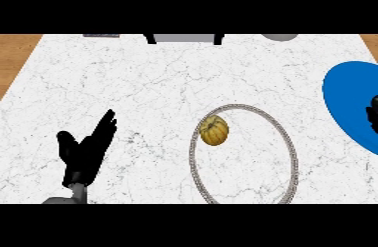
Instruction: Pick the eggplant from the placemat and place it in the plate
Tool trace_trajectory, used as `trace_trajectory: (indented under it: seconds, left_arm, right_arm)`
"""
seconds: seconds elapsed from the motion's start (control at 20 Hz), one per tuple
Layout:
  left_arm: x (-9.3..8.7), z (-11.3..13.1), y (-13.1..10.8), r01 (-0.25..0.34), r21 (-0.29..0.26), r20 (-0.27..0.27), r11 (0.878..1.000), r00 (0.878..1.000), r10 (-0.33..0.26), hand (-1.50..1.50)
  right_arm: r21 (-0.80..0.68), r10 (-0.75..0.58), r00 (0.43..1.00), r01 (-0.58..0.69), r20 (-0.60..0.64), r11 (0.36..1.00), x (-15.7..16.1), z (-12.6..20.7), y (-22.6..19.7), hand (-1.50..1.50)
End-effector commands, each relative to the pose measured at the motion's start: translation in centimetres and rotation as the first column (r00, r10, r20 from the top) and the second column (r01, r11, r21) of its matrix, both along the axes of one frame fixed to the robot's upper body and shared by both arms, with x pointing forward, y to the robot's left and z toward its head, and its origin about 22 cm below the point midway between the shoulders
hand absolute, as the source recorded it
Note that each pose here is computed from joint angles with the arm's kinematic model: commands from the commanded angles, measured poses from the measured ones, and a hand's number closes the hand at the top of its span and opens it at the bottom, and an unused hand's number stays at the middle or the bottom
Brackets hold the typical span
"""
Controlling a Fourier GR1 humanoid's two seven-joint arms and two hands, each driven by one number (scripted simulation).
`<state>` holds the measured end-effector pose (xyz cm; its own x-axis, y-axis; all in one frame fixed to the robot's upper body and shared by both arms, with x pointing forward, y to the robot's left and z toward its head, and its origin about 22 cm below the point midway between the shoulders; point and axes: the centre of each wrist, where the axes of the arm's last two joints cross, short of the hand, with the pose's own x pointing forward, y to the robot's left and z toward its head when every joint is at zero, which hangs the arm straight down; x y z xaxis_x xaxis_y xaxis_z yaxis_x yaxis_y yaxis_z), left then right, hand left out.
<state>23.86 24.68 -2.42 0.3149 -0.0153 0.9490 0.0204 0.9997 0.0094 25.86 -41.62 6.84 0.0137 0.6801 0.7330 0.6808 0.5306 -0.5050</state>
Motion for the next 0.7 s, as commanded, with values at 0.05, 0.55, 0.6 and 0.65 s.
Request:
trace_trajectory:
  seconds: [0.05,0.55,0.6,0.65]
  left_arm:
    - [-0.6,-0.7,-1.9,0.017,-0.011,-0.052,1.000,0.998,-0.017,0.00]
    - [1.4,0.4,-3.0,0.046,0.004,-0.026,0.999,0.999,-0.046,0.00]
    - [1.1,-0.3,-2.6,0.059,-0.024,-0.038,0.998,0.997,-0.060,0.00]
    - [0.5,0.0,-2.3,0.051,0.010,-0.051,0.999,0.997,-0.050,0.00]
  right_arm:
    - [0.005,-0.028,0.999,0.028,0.031,1.000,3.7,-0.2,-4.1,1.50]
    - [-0.045,-0.102,0.944,0.092,-0.314,0.995,3.4,-1.9,-9.4,-1.50]
    - [-0.049,-0.068,0.925,0.053,-0.374,0.997,3.1,-2.5,-9.5,-1.50]
    - [-0.031,-0.057,0.914,0.049,-0.402,0.998,3.9,-1.4,-9.6,-1.50]
